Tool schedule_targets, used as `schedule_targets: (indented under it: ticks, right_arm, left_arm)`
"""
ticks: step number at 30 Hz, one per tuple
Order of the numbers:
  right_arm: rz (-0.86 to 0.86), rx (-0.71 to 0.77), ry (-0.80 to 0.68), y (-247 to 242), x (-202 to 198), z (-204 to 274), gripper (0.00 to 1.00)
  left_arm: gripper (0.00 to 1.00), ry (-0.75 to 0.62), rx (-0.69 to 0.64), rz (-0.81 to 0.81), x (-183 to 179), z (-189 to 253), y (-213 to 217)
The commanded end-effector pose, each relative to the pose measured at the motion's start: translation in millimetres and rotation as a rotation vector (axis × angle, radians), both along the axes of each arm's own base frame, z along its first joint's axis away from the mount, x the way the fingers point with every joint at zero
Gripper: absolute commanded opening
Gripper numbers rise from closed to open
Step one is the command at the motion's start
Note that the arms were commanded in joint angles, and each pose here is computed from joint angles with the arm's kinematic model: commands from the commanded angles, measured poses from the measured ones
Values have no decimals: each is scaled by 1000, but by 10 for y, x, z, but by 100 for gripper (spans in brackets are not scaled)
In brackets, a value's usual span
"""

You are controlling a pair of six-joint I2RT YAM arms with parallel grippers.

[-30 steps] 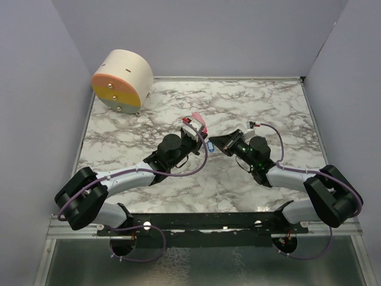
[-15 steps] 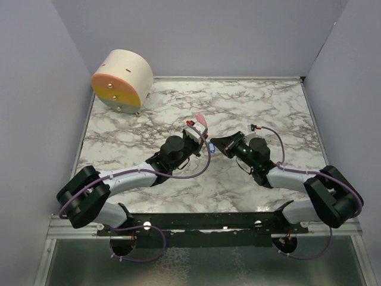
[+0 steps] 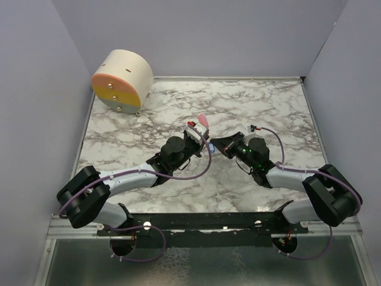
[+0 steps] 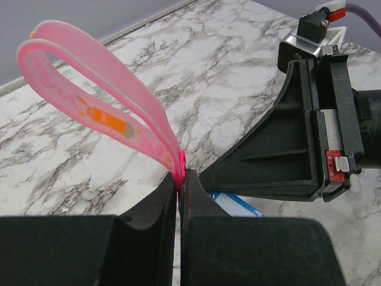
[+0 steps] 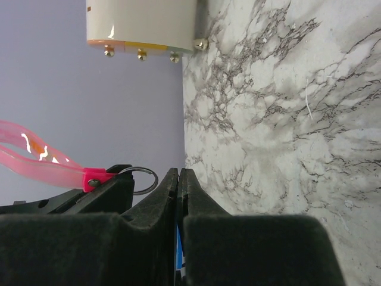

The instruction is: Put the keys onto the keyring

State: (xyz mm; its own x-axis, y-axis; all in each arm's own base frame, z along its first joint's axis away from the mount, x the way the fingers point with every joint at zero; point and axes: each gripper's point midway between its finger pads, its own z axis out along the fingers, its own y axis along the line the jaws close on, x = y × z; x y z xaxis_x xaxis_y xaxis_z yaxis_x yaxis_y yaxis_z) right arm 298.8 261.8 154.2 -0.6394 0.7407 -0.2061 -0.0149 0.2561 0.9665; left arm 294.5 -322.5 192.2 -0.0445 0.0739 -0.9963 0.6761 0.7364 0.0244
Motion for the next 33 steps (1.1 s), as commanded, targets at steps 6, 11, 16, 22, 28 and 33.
schedule_targets:
  ticks: [6, 11, 16, 22, 28, 33]
  right_arm:
    - [-34, 33, -9, -23, 72, 47, 1]
    - [-38, 34, -8, -30, 77, 44, 1]
    - [-42, 40, -7, -43, 71, 46, 1]
    - [-45, 43, -9, -61, 71, 57, 1]
    - [-48, 48, -7, -73, 61, 59, 1]
    - [-49, 51, -9, -80, 58, 70, 1]
  left_arm:
    - [0, -44, -20, -1, -4, 129, -60]
    - [0, -44, -11, -3, -20, 100, -71]
    - [0, -47, -1, 2, -23, 77, -71]
    - [0, -51, 13, 12, -20, 52, -64]
    - [0, -55, 25, 19, -20, 30, -55]
    - [0, -57, 31, 16, -30, 19, -62]
